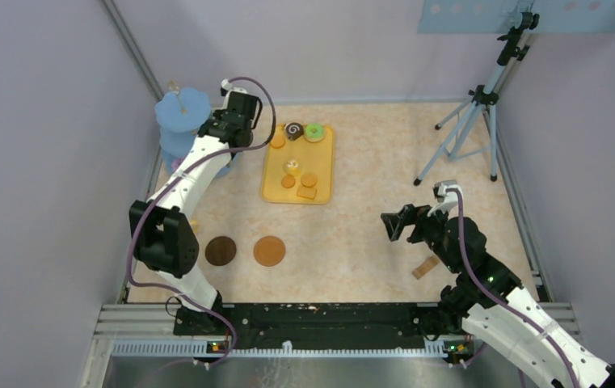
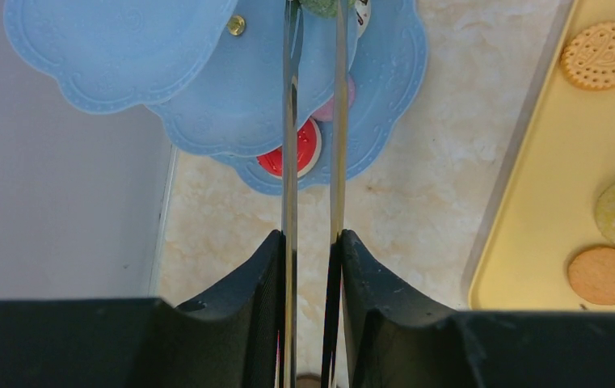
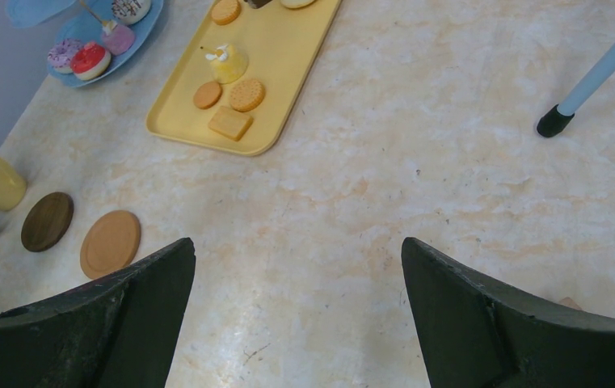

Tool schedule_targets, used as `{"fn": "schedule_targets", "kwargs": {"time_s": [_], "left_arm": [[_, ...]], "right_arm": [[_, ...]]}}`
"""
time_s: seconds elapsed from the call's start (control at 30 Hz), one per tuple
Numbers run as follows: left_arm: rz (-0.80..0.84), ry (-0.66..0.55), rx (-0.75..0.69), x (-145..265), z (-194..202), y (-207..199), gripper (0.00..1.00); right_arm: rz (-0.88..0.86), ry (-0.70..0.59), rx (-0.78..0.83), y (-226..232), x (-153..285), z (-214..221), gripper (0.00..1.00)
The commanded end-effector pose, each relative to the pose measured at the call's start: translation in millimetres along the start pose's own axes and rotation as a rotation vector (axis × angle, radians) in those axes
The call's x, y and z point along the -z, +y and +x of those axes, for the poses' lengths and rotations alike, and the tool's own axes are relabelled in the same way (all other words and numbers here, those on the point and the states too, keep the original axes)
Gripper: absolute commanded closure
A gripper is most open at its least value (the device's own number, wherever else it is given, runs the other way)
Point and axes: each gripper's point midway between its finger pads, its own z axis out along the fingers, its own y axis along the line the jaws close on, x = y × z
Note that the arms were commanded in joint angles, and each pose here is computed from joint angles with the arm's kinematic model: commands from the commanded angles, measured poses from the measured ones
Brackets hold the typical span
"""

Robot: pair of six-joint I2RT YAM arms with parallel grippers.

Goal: Serve the afternoon tea

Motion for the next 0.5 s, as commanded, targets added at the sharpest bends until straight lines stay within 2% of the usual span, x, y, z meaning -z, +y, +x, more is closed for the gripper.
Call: {"fn": "schedule_targets", "kwargs": {"time_s": [0.0, 0.17, 0.47], "left_arm": [[-0.051, -0.100, 0.080, 4.1, -32.7, 18.1, 0.71], [-0.048, -0.081, 0.088, -5.6, -32.8, 19.8, 0.66], [-0.036, -0.059, 0.103, -9.0, -34.7, 21.0, 0.49]], "right_arm": [[0.004, -0.037, 0.001, 0.3, -0.6, -10.7, 0.04], [0.006, -0.037, 0.004, -0.1, -1.2, -10.7, 0.04], [0.006, -0.033, 0.003, 0.1, -1.3, -10.3, 0.04]]}}
